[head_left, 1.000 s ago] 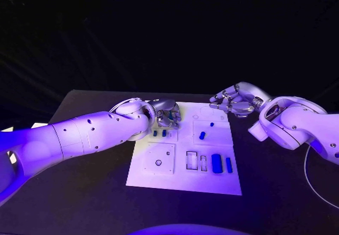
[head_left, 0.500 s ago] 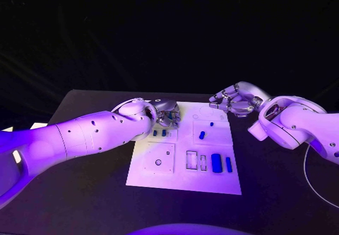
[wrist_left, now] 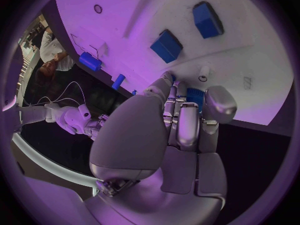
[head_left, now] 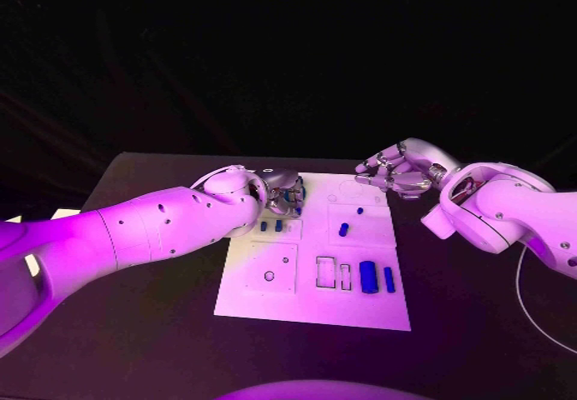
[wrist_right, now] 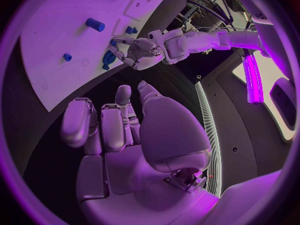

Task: Assemble the parts on the task board

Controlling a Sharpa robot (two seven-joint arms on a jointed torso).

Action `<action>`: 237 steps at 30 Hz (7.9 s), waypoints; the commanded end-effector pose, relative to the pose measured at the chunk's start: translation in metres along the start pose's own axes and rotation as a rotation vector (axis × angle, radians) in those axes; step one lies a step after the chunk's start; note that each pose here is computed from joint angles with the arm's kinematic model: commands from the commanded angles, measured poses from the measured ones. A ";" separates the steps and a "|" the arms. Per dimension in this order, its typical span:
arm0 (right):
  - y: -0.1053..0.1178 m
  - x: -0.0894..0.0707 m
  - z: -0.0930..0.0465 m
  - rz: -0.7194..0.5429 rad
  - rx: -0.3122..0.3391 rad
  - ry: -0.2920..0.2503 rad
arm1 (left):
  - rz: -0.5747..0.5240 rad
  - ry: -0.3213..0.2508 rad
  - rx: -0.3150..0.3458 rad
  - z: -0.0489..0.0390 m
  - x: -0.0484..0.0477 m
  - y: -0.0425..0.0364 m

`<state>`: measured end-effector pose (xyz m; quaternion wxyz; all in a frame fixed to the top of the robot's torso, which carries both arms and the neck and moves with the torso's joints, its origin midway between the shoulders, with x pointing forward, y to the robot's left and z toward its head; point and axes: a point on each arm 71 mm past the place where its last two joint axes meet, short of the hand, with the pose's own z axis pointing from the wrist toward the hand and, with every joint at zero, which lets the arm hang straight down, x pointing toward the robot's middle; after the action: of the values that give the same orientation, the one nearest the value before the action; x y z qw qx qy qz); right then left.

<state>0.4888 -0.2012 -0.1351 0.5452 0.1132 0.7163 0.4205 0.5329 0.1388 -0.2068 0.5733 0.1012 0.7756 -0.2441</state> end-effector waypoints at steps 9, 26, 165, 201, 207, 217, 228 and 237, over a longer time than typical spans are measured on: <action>0.000 0.001 0.000 -0.001 -0.003 0.013 | -0.011 0.086 -0.025 0.0011 0.0070 -0.0006; 0.001 0.002 -0.001 -0.002 -0.003 0.014 | -0.032 0.081 -0.022 0.0032 0.0070 -0.0031; -0.030 0.024 0.005 -0.785 0.008 0.101 | -1.205 -0.419 -0.088 -0.0689 -0.0477 0.0886; -0.029 0.064 0.035 -0.862 0.018 0.184 | -1.493 -0.352 0.013 -0.0762 -0.0351 0.0562; -0.034 0.069 0.036 -0.880 0.043 0.204 | -1.494 -0.340 0.029 -0.0754 -0.0347 0.0509; -0.035 0.074 0.037 -0.890 0.044 0.203 | -1.493 -0.331 0.035 -0.0748 -0.0342 0.0489; -0.027 0.068 0.032 -0.842 -0.001 0.112 | -1.490 -0.336 0.024 -0.0748 -0.0341 0.0519; -0.018 0.052 0.023 -0.792 -0.025 0.020 | -1.489 -0.339 0.017 -0.0749 -0.0342 0.0544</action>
<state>0.4946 -0.1687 -0.1893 0.6439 -0.2010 0.7164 0.1779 0.5048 0.2283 -0.1735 0.3718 -0.4881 0.5395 -0.5766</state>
